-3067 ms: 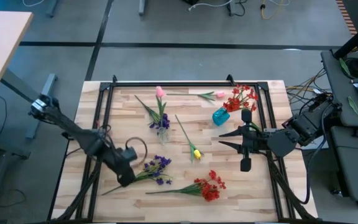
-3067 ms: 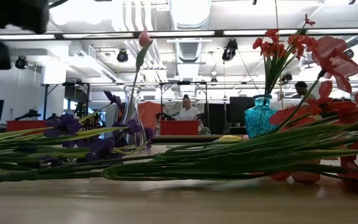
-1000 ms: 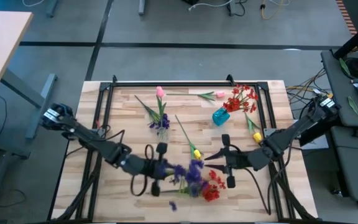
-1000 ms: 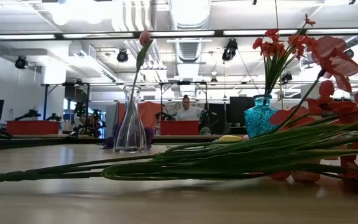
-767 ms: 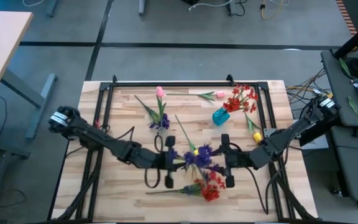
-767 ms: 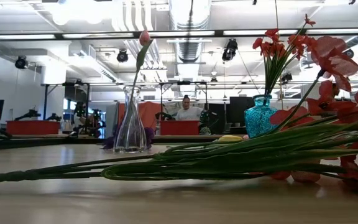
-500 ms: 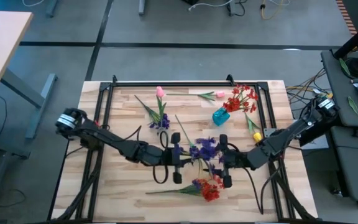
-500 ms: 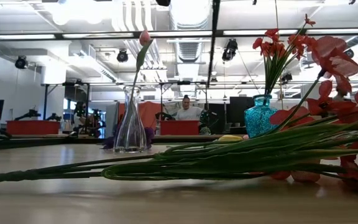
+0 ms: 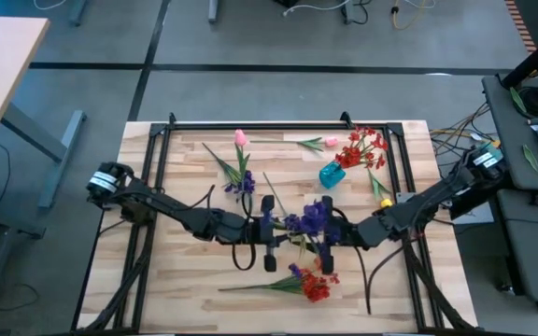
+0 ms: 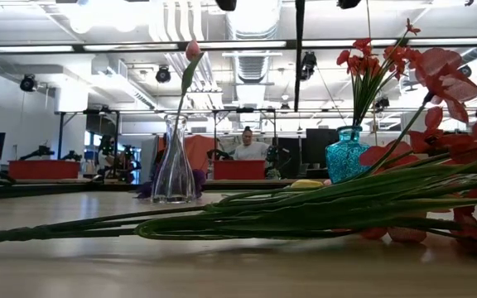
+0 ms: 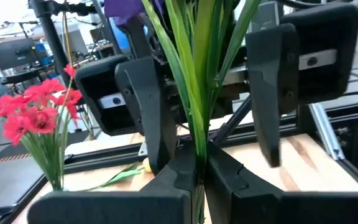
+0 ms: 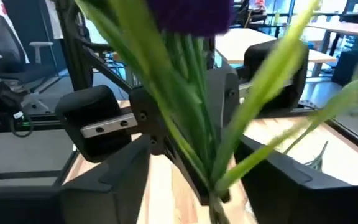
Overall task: Sort flowers into vase by color
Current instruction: Put the bottom purple flower into the blue vase
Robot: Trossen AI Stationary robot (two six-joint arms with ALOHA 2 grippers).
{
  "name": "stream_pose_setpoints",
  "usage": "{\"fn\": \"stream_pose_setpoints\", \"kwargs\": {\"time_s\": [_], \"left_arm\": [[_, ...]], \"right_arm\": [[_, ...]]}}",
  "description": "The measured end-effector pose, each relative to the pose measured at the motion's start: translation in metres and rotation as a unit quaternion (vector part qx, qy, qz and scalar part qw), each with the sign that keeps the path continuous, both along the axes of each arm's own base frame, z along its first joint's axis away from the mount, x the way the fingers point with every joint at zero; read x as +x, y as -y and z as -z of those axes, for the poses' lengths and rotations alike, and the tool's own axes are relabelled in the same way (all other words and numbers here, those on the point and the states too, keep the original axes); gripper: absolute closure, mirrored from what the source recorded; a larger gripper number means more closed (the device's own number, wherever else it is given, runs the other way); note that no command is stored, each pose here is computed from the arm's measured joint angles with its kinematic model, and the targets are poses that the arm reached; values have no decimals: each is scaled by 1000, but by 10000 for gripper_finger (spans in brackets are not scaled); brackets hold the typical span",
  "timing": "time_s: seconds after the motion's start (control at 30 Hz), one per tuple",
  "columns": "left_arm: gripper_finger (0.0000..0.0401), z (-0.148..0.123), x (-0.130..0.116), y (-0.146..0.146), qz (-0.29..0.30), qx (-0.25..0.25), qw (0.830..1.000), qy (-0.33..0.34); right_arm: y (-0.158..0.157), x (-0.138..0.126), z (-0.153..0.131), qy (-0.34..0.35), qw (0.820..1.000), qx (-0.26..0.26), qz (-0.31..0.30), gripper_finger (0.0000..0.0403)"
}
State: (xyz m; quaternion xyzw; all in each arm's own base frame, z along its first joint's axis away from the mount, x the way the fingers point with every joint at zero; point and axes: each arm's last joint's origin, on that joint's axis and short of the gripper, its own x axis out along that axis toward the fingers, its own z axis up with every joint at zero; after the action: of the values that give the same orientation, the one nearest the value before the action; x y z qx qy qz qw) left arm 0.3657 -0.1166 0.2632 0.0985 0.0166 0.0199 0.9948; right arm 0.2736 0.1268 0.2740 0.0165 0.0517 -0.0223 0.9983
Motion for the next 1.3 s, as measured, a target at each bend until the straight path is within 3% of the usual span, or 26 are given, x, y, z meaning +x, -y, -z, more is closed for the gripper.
{"fn": "stream_pose_setpoints", "kwargs": {"time_s": [0.37, 0.63, 0.77, 0.9, 1.07, 1.3], "left_arm": [[382, 1, 0, 0, -2, 1, 1000, -4], [305, 0, -3, -3, -8, -16, 1000, -24], [253, -4, -10, -7, -26, -5, 998, -55], [218, -9, -21, -11, -45, 11, 995, -94], [211, -18, -33, -15, -48, 11, 992, -116], [229, -18, -62, -24, -23, -13, 993, -118]], "right_arm": [[1, 2, 0, 7, 1000, 1, 8, 380], [5, -4, -5, 3, 999, 0, 37, 385], [19, -18, -16, -7, 992, -7, 123, 386], [38, -38, -30, -9, 974, -22, 224, 386], [66, -60, -49, 4, 950, -23, 312, 386], [94, -68, -57, 12, 931, -30, 365, 386]]}}
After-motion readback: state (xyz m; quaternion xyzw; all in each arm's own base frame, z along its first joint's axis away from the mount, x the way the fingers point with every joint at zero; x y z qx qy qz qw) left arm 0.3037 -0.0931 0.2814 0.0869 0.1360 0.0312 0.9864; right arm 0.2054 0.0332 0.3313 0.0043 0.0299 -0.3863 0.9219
